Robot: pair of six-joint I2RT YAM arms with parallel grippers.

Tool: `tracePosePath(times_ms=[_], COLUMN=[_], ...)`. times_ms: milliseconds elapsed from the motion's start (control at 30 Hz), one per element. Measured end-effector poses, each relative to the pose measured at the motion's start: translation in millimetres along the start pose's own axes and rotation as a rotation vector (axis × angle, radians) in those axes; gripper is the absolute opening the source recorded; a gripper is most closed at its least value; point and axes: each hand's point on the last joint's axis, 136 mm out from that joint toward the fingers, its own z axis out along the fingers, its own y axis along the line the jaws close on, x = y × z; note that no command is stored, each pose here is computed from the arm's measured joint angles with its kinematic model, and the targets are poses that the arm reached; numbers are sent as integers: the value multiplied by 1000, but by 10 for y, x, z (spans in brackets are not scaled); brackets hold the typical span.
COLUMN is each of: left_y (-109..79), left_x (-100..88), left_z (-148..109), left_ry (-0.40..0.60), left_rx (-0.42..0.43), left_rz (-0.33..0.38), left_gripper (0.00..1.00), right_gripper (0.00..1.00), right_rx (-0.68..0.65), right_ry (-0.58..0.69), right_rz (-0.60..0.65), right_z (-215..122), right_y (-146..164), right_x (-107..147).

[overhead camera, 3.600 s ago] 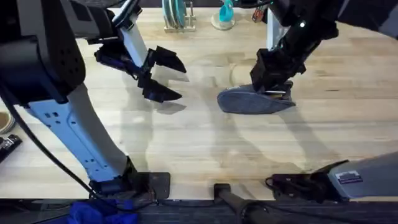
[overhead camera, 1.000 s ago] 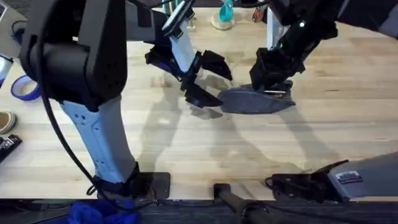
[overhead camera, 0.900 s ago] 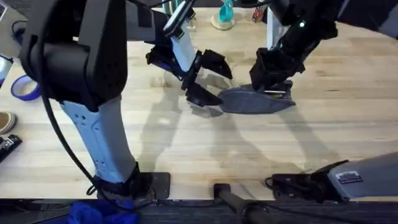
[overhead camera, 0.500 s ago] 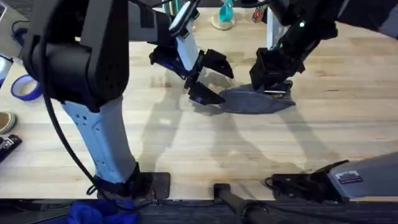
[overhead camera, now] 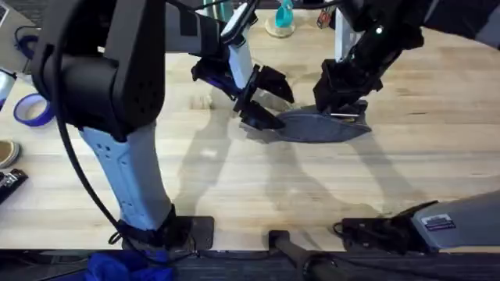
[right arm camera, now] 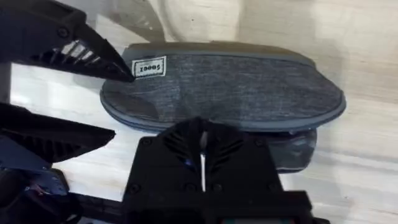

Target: Unzip the bag, pick up the pens from the table one at a time and place them inside, then zip the bag closed.

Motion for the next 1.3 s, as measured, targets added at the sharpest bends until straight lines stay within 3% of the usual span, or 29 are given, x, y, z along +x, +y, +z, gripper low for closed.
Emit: tracePosePath(times_ms=[333, 467, 600, 633, 1300], left_y=[-43, -58, -41, -40, -44], left_x=[16, 25, 29, 31, 32], left_z=[83, 109, 105, 105, 105], left_ry=[24, 33, 34, 34, 35], left_rx=[28, 37, 32, 32, 33], left_rz=[-1, -1, 9, 9, 6], left_gripper=[575, 387, 69, 51, 43], right_gripper=[34, 34, 34, 34, 34], right_rx=[0, 0, -1, -1, 0], right_ry=[-1, -1, -1, -1, -1], right_rz=[0, 0, 0, 0, -16], right_z=[0, 0, 0, 0, 0], right_y=[1, 1, 2, 2, 1], right_x=[-4, -4, -3, -3, -4])
